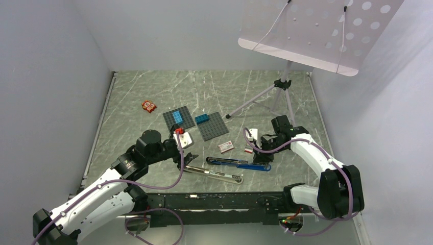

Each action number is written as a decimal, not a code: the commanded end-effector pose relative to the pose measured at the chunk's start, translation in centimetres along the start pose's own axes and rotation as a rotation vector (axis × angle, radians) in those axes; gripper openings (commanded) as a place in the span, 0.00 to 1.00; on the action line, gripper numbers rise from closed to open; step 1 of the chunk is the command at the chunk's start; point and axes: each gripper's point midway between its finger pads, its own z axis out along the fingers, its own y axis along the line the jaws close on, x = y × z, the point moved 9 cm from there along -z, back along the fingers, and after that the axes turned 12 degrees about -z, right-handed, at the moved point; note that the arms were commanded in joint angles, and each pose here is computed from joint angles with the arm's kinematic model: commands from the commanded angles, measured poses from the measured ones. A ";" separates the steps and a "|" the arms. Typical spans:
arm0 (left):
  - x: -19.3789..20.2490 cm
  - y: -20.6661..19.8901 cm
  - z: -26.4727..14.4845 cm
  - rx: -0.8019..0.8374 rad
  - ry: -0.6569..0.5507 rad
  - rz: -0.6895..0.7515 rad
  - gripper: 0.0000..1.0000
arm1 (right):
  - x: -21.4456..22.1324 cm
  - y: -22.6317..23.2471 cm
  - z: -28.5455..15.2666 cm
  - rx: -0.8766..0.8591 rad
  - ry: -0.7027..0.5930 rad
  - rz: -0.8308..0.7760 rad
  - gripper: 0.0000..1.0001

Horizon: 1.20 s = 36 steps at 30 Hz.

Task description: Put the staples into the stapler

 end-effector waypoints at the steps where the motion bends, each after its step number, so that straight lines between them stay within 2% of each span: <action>1: -1.1 0.0 -0.1 0.016 -0.043 0.013 0.90 | -0.6 -0.9 -0.5 0.054 -0.007 -0.039 0.16; 29: -1.2 0.0 -0.1 0.017 -0.047 0.014 0.90 | 0.3 -0.5 0.1 -0.005 0.017 -0.028 0.16; 36: -1.1 0.0 -0.1 0.017 -0.046 0.014 0.90 | 0.7 -0.3 0.4 -0.034 0.034 -0.011 0.19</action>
